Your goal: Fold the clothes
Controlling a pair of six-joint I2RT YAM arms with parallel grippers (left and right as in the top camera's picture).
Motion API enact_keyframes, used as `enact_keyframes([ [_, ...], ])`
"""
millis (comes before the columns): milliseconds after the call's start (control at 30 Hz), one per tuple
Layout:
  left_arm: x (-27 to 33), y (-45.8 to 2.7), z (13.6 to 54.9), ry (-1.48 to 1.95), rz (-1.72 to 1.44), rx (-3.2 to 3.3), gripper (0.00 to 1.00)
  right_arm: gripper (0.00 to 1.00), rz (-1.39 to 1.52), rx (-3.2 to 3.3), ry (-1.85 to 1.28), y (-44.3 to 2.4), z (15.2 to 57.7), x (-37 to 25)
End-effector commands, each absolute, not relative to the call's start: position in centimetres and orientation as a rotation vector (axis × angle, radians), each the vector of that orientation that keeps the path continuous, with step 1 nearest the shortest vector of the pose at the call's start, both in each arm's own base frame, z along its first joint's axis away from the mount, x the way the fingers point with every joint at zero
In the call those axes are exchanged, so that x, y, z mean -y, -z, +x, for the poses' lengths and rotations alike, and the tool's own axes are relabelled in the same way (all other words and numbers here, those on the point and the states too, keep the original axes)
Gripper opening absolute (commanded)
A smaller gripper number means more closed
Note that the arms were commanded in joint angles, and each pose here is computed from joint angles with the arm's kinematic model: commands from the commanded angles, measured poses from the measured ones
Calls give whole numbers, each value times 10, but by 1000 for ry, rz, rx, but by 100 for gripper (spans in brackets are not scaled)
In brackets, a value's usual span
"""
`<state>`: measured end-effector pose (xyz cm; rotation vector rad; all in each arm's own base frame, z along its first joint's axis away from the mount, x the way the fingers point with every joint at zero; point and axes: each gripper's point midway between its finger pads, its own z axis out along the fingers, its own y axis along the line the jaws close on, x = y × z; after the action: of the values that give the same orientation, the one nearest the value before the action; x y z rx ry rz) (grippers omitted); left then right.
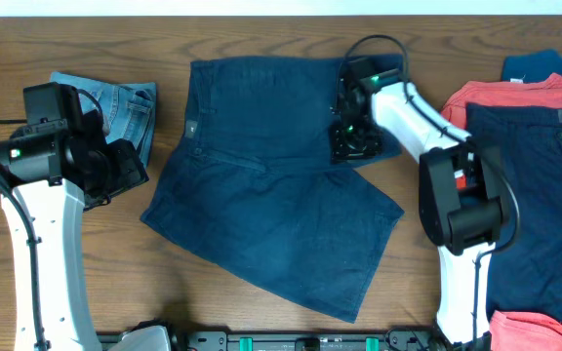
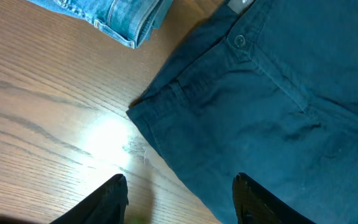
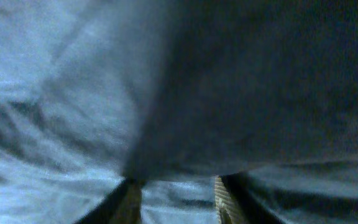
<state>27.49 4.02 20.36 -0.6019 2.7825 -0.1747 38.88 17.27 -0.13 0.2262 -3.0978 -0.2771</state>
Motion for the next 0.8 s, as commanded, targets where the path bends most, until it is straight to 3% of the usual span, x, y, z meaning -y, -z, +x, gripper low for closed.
enact_keyframes([
  [0, -42, -209, 277, 170, -592, -2765, 56, 10, 122, 3142, -168, 24, 383, -128],
  [67, -42, -209, 277, 170, -591, -2764, 56, 1, 65, 3152, -327, 27, 384, -106],
  [233, -41, -209, 277, 171, -591, -2765, 56, 1, -118, 3232, -592, 12, 421, -46],
  [367, -41, -209, 277, 171, -591, -2765, 56, 1, -169, 3369, -437, 0, 464, -35],
  [400, -42, -209, 277, 171, -592, -2764, 56, 4, -117, 3408, -348, -4, 476, -39],
  [500, -41, -209, 277, 172, -591, -2766, 56, 36, 65, 3463, -111, -22, 495, -55],
  [533, -40, -209, 277, 183, -590, -2767, 57, 42, 70, 3468, -65, -31, 498, -57],
  [633, -36, -203, 275, 214, -590, -2783, 62, 49, 75, 3463, 96, -63, 500, -68],
  [767, -30, -183, 264, 248, -608, -2846, 64, 52, 83, 3435, 241, -101, 491, -77],
])
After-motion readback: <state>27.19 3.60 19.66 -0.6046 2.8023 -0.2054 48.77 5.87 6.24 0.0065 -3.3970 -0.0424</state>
